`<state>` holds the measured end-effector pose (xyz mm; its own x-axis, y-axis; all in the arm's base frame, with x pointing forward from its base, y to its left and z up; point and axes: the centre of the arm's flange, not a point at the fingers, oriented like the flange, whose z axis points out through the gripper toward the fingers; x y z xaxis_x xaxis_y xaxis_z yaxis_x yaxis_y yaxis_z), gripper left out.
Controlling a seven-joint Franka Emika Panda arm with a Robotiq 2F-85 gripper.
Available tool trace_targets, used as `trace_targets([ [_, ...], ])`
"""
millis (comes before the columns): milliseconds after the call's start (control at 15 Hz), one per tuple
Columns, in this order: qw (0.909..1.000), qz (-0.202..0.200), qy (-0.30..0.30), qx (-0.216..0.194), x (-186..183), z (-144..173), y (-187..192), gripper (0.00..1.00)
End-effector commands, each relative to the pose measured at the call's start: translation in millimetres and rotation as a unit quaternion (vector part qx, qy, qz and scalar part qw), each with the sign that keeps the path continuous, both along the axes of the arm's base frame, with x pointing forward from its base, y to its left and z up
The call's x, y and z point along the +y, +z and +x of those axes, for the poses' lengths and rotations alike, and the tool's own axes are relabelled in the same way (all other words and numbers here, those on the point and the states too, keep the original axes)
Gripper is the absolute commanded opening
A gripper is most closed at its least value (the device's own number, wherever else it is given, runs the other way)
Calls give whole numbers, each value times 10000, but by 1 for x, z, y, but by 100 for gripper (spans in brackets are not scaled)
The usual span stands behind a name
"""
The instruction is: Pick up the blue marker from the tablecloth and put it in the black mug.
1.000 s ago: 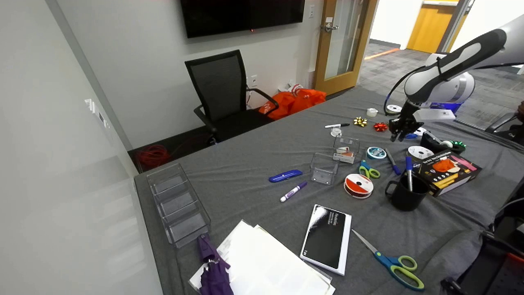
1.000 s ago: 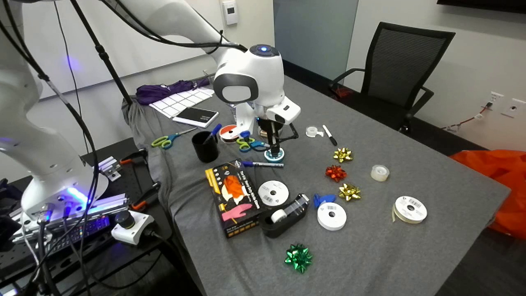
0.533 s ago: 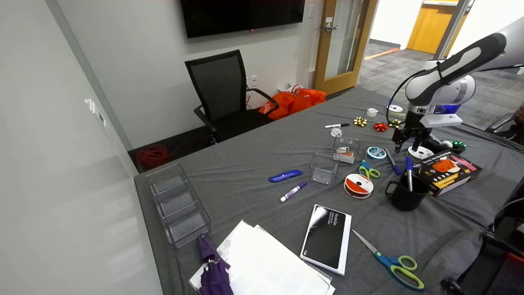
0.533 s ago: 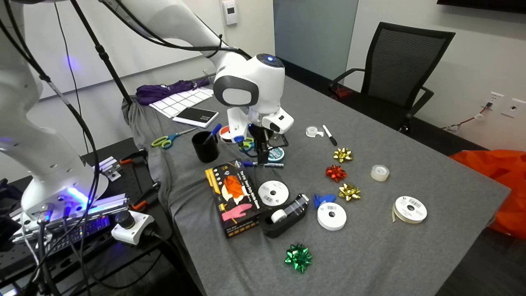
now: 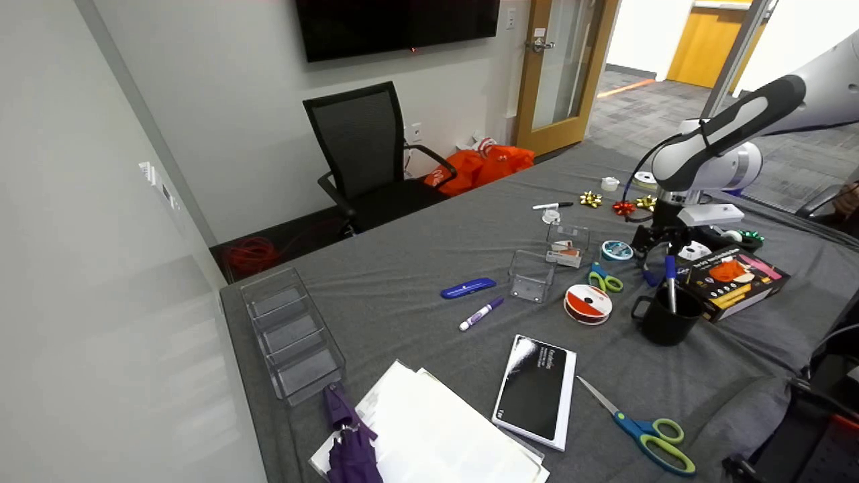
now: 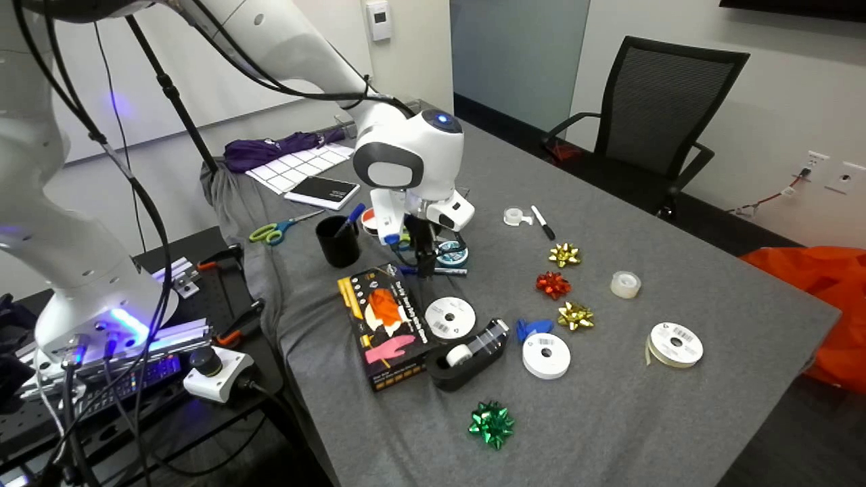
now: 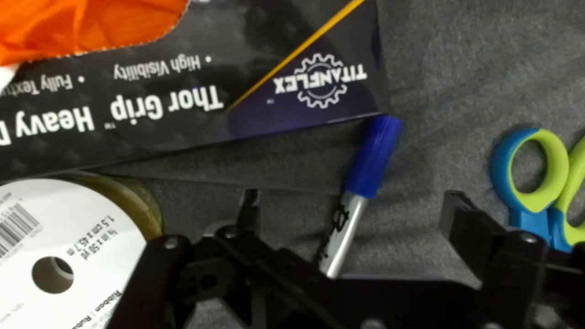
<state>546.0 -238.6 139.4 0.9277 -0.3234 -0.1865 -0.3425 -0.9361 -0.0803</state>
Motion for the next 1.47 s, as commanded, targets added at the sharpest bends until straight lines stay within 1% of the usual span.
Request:
trace_targets([
  [0,10000,9,-33,-36,6,1,-19,98],
  [133,9999,-19,-108,-44,7,0,-23,73],
  [200,9999,-8,-150,-55,8,1,-25,68],
  [400,9997,17,-257,1,9,1,-24,45],
  [800,9994,6,-318,154,0,-3,-2,3],
  [867,9993,12,-327,164,-1,-3,3,2],
  [1000,9992,25,-348,183,-5,-2,10,5],
  [1400,9990,137,-367,207,-12,-4,38,5],
])
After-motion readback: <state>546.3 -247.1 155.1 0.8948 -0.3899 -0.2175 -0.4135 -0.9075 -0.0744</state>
